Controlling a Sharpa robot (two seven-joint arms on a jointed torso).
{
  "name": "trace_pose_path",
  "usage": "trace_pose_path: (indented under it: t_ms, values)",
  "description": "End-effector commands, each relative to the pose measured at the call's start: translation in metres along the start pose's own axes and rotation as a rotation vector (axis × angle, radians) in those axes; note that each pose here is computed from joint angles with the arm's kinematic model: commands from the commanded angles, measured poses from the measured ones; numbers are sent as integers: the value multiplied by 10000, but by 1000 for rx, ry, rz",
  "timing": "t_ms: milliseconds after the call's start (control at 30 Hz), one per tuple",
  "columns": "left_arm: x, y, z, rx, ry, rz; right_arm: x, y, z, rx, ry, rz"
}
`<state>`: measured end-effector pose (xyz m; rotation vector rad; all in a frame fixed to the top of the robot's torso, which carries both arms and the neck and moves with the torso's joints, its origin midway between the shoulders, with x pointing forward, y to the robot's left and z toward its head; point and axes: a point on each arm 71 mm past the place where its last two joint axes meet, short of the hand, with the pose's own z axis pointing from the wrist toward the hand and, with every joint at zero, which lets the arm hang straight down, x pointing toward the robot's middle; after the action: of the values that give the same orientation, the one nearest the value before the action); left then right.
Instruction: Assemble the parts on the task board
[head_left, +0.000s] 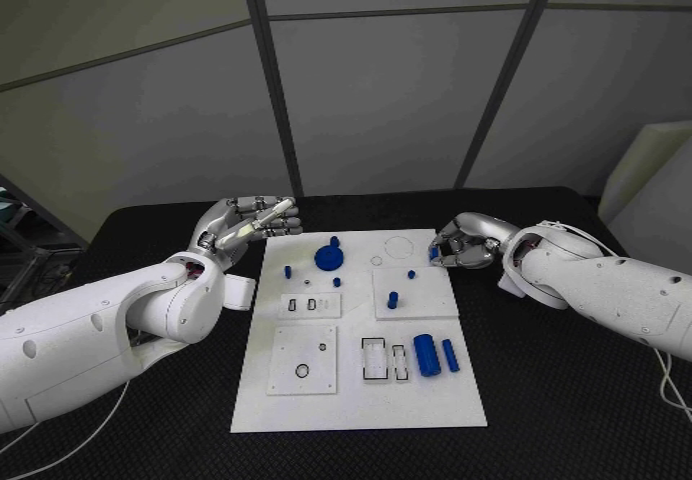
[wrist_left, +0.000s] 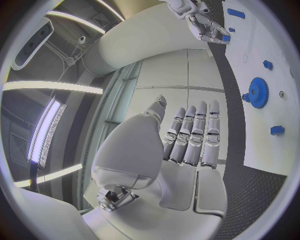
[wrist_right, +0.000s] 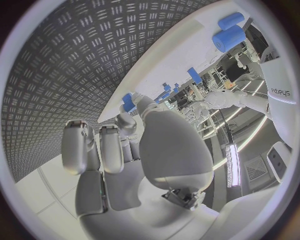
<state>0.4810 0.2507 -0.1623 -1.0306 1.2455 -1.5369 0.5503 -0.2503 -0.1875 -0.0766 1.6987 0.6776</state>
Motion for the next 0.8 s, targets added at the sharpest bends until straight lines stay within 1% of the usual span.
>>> trace_pose_path:
  t_ms: [33,267,400,500,567,667,800]
  values:
    - [15,-18,4,15,14,-2,-2,17,5,-7,-18,-8]
    - [11,-15,4,14,13,-1,-72,58,-17,-2,-125,-1]
    - [0,-12,4,13,9,1,-100,93,-56,16,-157,9]
    - [-3,-11,3,13,9,1,-108,139,-80,21,-164,17]
    - [-9,-10,3,12,7,2,-134,219,-87,22,-170,30]
    - [-18,-9,3,12,5,3,-143,360,-86,13,-167,47]
    - [-27,-4,7,11,2,5,-99,626,-59,-13,-149,58]
